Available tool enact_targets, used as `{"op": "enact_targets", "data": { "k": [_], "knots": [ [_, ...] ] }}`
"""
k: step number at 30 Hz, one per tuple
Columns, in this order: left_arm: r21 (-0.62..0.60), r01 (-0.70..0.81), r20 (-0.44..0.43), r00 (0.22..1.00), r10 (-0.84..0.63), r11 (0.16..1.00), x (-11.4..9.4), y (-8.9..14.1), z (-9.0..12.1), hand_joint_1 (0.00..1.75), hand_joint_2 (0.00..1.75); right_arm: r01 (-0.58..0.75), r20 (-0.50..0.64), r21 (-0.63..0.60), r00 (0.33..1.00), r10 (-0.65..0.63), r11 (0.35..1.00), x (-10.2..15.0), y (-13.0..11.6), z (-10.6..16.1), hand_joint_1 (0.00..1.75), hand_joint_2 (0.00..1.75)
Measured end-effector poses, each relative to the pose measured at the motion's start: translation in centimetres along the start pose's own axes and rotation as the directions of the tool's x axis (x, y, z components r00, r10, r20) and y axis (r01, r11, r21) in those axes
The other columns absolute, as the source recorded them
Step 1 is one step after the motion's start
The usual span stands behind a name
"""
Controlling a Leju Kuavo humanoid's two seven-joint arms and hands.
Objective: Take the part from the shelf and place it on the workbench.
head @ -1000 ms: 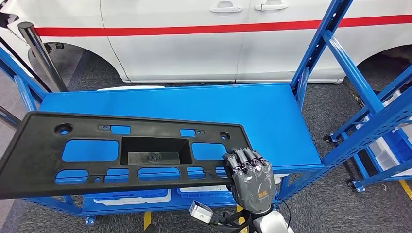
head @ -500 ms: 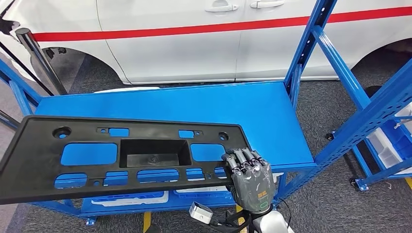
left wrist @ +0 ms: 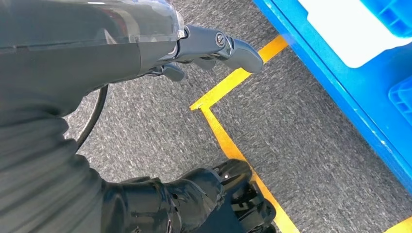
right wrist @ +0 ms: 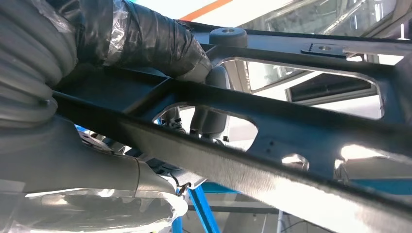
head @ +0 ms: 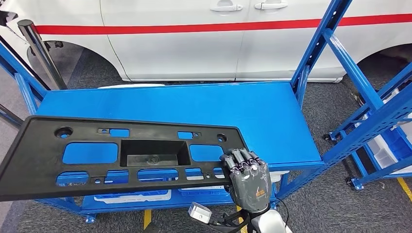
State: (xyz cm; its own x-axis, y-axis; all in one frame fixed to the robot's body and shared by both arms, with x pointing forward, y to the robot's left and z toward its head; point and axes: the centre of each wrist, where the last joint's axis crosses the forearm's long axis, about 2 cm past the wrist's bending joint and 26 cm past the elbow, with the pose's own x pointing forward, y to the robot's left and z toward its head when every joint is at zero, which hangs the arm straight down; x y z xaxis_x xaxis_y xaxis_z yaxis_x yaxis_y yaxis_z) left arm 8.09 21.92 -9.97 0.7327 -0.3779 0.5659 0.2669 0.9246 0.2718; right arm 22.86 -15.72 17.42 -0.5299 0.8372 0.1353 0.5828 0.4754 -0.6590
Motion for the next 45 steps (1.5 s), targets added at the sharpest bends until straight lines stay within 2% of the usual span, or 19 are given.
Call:
{"op": "enact_targets", "data": {
  "k": [45],
  "knots": [
    [-0.003,0.001,-0.004,1.000,-0.001,1.000,-0.17,-0.14,0.13,0.00,1.75,0.055,-0.016,-0.023,0.998,-0.056,0.998,-0.02,0.08,-0.58,1.75,1.75]
  ]
}}
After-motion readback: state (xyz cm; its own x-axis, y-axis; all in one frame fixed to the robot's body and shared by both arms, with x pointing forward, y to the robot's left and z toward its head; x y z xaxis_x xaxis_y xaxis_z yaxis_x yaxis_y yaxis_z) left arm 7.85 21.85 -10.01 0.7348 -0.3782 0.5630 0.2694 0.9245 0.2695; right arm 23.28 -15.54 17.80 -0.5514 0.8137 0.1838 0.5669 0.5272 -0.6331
